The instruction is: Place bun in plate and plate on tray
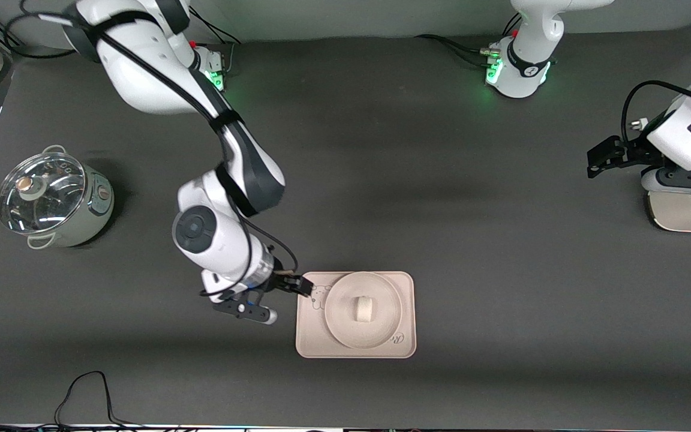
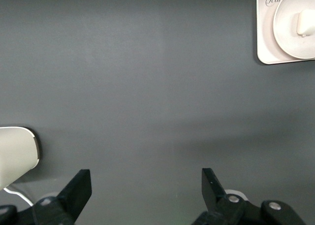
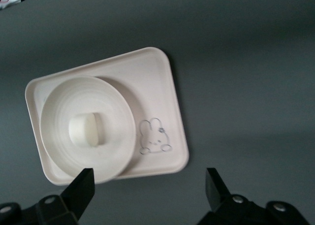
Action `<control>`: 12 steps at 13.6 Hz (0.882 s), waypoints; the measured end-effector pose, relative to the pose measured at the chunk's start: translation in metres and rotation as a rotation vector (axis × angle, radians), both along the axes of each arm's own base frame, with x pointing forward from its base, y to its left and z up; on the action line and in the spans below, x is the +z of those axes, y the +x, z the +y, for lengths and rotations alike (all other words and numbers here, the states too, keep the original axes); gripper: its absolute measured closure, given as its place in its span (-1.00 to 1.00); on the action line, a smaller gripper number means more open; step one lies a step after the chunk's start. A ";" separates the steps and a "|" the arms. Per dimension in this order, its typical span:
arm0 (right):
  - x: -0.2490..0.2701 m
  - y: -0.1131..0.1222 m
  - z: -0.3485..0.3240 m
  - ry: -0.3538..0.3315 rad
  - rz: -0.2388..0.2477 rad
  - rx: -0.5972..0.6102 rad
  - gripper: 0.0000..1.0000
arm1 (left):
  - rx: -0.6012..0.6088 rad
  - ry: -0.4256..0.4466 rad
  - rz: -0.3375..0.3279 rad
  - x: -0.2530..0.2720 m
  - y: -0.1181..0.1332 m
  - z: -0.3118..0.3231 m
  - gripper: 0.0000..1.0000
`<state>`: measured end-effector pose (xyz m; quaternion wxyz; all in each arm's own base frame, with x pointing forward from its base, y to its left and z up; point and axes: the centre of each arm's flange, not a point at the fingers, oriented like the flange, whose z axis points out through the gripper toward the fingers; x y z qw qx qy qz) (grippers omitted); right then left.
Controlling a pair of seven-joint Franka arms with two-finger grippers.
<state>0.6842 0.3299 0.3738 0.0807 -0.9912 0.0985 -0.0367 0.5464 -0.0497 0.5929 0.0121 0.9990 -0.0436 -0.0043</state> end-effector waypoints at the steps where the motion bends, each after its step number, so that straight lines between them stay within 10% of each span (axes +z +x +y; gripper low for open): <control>1: 0.029 -0.003 -0.014 -0.030 0.002 0.038 -1.00 | 0.006 0.000 -0.003 0.003 0.000 0.000 -1.00; 8: 0.208 -0.061 -0.216 -0.076 0.078 0.214 -1.00 | 0.080 0.002 0.025 0.015 -0.007 0.035 -1.00; 12: 0.226 -0.100 -0.296 -0.094 0.087 0.306 -1.00 | 0.093 0.003 0.026 0.015 -0.007 0.037 -1.00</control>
